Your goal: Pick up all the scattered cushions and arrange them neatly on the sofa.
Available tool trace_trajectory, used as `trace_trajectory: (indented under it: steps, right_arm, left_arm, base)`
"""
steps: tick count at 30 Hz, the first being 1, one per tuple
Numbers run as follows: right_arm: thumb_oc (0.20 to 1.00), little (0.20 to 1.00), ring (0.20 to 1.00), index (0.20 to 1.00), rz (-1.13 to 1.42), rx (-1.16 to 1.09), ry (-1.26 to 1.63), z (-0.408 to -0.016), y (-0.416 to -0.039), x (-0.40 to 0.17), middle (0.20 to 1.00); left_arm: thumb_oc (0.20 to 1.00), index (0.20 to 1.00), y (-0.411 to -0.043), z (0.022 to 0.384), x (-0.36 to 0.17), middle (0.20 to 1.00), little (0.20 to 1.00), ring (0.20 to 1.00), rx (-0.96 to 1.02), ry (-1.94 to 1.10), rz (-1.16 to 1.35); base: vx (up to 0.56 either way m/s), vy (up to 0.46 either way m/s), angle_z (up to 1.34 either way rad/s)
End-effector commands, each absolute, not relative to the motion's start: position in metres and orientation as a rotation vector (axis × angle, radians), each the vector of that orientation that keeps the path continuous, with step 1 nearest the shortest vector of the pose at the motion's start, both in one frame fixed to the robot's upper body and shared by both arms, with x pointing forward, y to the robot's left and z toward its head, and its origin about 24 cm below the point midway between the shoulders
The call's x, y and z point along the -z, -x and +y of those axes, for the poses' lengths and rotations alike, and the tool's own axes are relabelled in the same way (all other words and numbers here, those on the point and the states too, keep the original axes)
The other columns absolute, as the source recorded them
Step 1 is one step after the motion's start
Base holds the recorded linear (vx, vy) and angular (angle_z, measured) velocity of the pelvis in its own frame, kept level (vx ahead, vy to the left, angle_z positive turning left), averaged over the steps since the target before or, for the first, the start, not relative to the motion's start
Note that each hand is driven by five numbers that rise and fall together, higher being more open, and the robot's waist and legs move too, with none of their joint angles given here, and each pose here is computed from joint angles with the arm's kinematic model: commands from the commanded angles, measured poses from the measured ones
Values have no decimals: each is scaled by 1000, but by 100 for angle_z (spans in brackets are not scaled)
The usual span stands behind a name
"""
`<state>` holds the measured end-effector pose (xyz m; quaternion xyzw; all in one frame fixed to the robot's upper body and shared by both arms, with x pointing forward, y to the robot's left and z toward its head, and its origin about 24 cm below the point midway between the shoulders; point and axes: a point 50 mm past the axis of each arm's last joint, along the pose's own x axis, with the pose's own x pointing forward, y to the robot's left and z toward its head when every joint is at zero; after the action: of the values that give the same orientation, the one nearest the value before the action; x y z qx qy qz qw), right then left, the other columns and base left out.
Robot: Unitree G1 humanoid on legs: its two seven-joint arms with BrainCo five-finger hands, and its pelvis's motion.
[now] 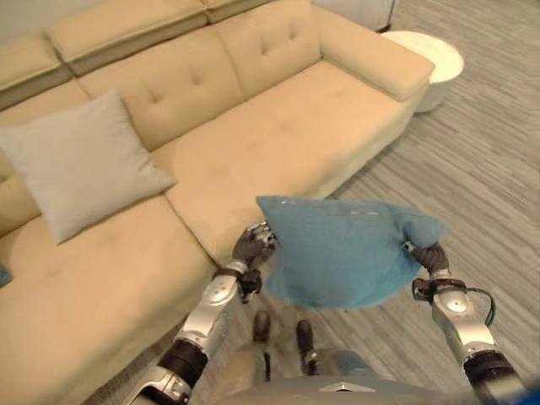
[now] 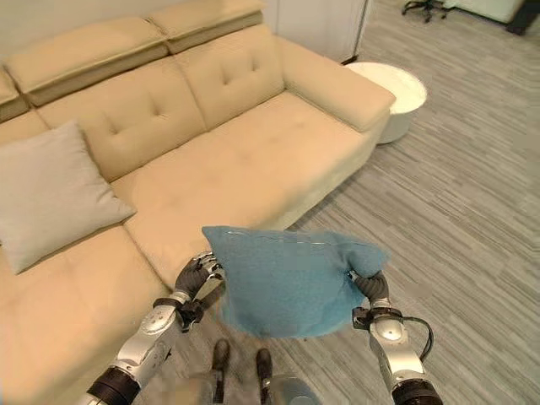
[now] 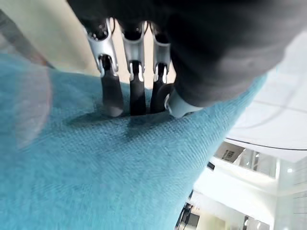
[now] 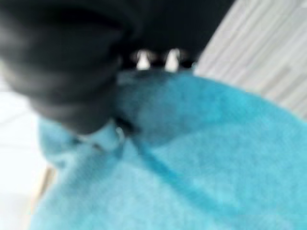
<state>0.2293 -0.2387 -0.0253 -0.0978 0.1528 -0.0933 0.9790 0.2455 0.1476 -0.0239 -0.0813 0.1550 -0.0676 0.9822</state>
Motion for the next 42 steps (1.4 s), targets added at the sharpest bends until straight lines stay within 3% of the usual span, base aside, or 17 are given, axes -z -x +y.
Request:
trace_trajectory:
  steps: [1, 18, 30, 42]
  right_arm:
    - [200, 200, 200, 200, 43, 67, 190, -216, -260, -23, 200]
    - [200, 200, 200, 200, 7, 3, 147, -194, -276, -31, 200]
    - [200, 200, 200, 200, 24, 41, 181, -217, -264, -30, 200]
    - [200, 200, 200, 200, 32, 48, 172, -211, -266, -28, 200]
  left_arm:
    - [200, 200, -266, 134, -24, 200, 200, 200, 227, 208, 63]
    - [200, 200, -269, 160, -32, 200, 200, 200, 136, 155, 22]
    - [200, 200, -265, 144, -22, 200, 200, 200, 165, 244, 65]
    - [200, 200, -270, 145, -34, 200, 200, 200, 181, 213, 23]
  base:
    - [135, 268, -73]
    - [122, 53, -37]
    - [249, -161, 27]
    - [292, 184, -38]
